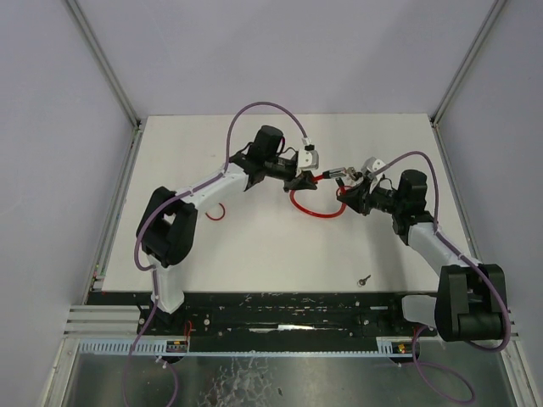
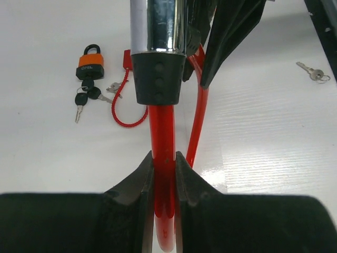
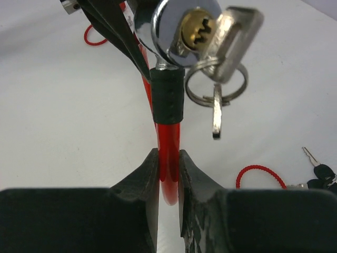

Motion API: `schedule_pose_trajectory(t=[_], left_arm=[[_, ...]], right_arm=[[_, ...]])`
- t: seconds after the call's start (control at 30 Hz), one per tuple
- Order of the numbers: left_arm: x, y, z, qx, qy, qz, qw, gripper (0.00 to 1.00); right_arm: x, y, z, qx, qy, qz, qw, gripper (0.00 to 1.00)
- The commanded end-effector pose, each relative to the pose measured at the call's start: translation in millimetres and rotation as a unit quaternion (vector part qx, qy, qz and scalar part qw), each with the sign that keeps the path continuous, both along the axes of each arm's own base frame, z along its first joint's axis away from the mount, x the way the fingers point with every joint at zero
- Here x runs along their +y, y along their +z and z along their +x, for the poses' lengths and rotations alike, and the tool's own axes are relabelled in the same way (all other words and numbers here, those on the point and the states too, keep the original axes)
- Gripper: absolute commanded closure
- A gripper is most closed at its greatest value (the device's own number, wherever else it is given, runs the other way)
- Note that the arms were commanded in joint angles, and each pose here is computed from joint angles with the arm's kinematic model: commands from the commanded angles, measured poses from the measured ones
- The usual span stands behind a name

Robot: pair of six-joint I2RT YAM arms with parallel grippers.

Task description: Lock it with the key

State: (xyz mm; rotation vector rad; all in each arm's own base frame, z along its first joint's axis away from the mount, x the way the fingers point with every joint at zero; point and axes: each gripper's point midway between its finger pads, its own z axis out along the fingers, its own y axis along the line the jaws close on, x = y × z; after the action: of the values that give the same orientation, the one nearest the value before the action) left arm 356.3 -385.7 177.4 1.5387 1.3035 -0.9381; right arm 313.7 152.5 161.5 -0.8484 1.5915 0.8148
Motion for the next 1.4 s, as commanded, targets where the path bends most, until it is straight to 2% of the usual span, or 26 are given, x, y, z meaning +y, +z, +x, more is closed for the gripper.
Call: schedule_pose_trajectory(t=[0.0,0.2,0.37,0.57,0.7,0.77,0.87,0.97,1.0,1.1,1.17,1.3,1.37], left_arm=[[-7,19,-16,0.054,-0.034,-0.025,0.998,1.00],[-6,42,-25,0.114,-0.042,-0.045,0.992,1.00],[-9,28,-13,0.110,-0.005,-0.022,0.994,1.00],[-22,-20,-10,0.050,0.010,0.078,0.996,1.00],[-10,-29,5,0.038,0.032,0.105,0.993,1.00],[-3,-32,9,0.018,0.042,0.111,0.993,1.00],[0,-26,5,-0.025,0.031,0.090,0.995,1.00],[1,-18,0,-0.068,0.022,0.063,0.995,1.00],[1,-16,-1,-0.077,0.018,0.053,0.995,1.00],[-4,-6,-18,-0.103,-0.026,0.018,0.994,1.00],[-6,-4,-24,-0.115,-0.040,0.007,0.993,1.00],[-9,-4,-19,-0.149,-0.011,0.023,0.988,1.00],[-8,-5,-19,-0.161,-0.010,0.027,0.987,1.00]], right_arm=[[11,26,6,-0.092,0.031,-0.070,0.993,1.00],[16,38,2,-0.098,0.041,-0.056,0.993,1.00],[12,62,4,-0.087,0.024,-0.004,0.996,1.00],[17,73,-9,-0.091,0.061,0.029,0.994,1.00],[-2,72,9,-0.087,-0.001,-0.009,0.996,1.00],[-7,75,10,-0.084,-0.003,-0.010,0.996,1.00],[5,68,-8,-0.059,0.074,0.004,0.996,1.00],[18,64,-33,-0.023,0.168,0.034,0.985,1.00],[21,62,-32,-0.010,0.170,0.036,0.985,1.00],[17,43,-3,-0.006,0.071,-0.004,0.997,1.00],[12,40,9,-0.021,0.026,0.001,0.999,1.00],[26,39,7,-0.083,0.022,0.019,0.996,1.00],[31,37,8,-0.087,0.027,0.025,0.996,1.00]])
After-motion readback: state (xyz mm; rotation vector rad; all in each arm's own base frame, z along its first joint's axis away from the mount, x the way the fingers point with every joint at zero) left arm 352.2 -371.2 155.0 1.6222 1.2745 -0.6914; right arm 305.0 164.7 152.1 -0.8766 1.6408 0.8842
